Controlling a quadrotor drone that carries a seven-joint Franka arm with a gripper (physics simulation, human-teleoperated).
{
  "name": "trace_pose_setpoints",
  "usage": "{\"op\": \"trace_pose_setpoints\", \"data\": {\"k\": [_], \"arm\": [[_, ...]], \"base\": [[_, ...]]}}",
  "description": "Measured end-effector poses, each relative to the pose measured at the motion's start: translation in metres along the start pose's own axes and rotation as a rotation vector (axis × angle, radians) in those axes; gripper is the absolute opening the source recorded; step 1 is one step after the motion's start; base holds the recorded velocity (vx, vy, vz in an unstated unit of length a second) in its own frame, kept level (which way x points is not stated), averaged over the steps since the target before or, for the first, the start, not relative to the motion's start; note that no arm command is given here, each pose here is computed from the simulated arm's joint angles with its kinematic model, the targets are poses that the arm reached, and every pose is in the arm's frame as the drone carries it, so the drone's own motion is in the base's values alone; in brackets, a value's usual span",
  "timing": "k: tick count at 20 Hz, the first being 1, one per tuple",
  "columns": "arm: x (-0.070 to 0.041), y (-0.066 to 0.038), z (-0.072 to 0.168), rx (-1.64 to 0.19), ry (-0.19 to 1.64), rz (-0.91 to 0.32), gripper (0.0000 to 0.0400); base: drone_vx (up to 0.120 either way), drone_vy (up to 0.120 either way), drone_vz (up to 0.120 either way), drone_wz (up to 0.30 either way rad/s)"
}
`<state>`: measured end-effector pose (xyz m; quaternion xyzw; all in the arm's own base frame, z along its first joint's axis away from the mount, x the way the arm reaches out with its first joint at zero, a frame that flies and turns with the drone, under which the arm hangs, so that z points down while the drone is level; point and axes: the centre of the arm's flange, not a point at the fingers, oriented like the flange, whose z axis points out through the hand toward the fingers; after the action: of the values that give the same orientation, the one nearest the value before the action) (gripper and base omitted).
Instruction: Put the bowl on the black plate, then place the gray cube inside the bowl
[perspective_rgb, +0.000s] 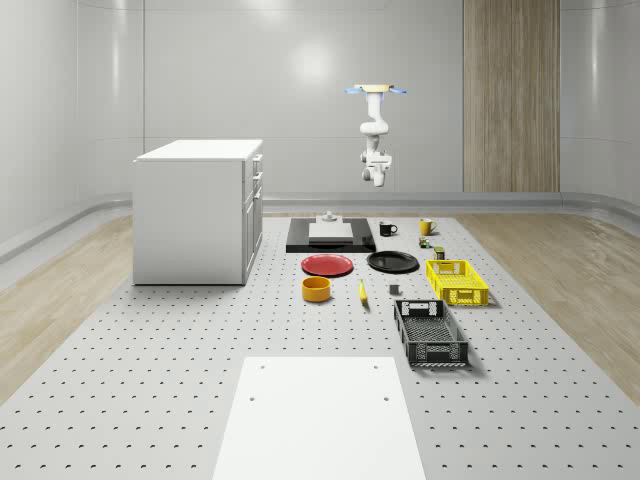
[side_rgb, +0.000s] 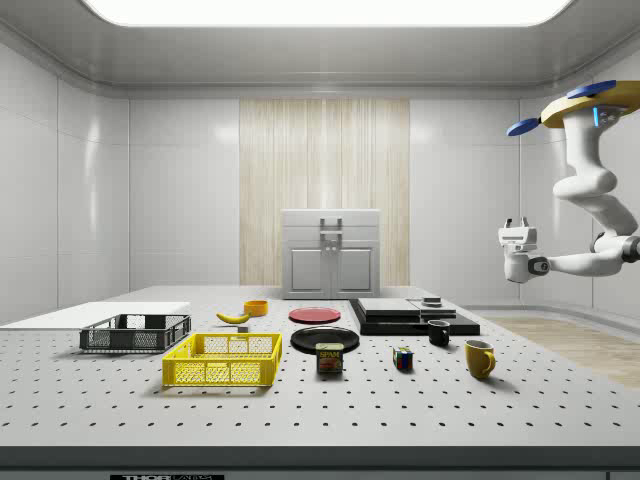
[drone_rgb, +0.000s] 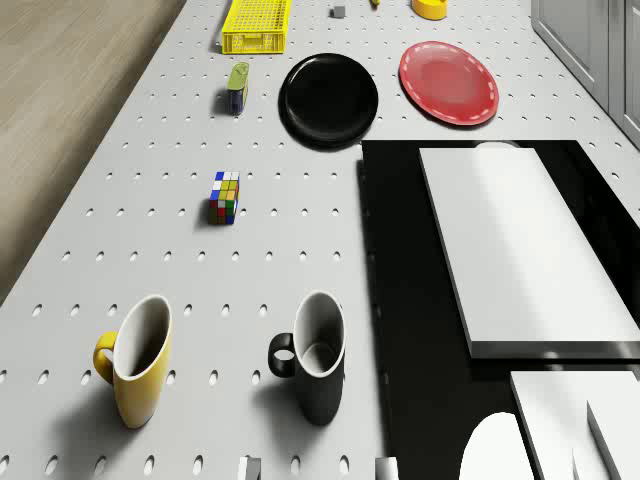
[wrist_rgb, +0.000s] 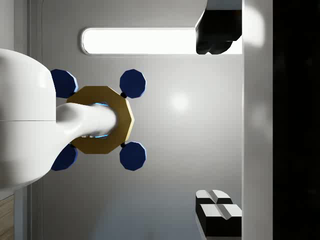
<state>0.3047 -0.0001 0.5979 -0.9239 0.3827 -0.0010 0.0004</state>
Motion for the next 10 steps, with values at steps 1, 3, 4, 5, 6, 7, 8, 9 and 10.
{"op": "trace_pose_setpoints", "data": {"k": [1,3,4,5,6,7,8,9,10], "arm": [[-0.001,0.001,-0.008,0.001,0.001,0.0,0.04],[-0.002,0.002,-0.023,0.002,0.002,0.0,0.04],[-0.002,0.003,-0.03,0.002,0.002,0.0,0.04],[-0.003,0.003,-0.037,0.003,0.003,0.0,0.04],[-0.002,0.003,-0.043,0.003,0.003,0.0,0.04],[-0.002,0.002,-0.05,0.004,0.004,0.0,0.04],[-0.002,0.002,-0.056,0.004,0.004,0.0,0.04],[-0.002,0.002,-0.061,0.005,0.005,0.0,0.04],[-0.001,0.001,-0.066,0.006,0.006,0.0,0.04]], "base": [[0.0,0.0,0.0,0.0],[0.0,0.0,0.0,0.0],[0.0,0.0,0.0,0.0],[0.0,0.0,0.0,0.0],[0.0,0.0,0.0,0.0],[0.0,0.0,0.0,0.0],[0.0,0.0,0.0,0.0],[0.0,0.0,0.0,0.0],[0.0,0.0,0.0,0.0]]}}
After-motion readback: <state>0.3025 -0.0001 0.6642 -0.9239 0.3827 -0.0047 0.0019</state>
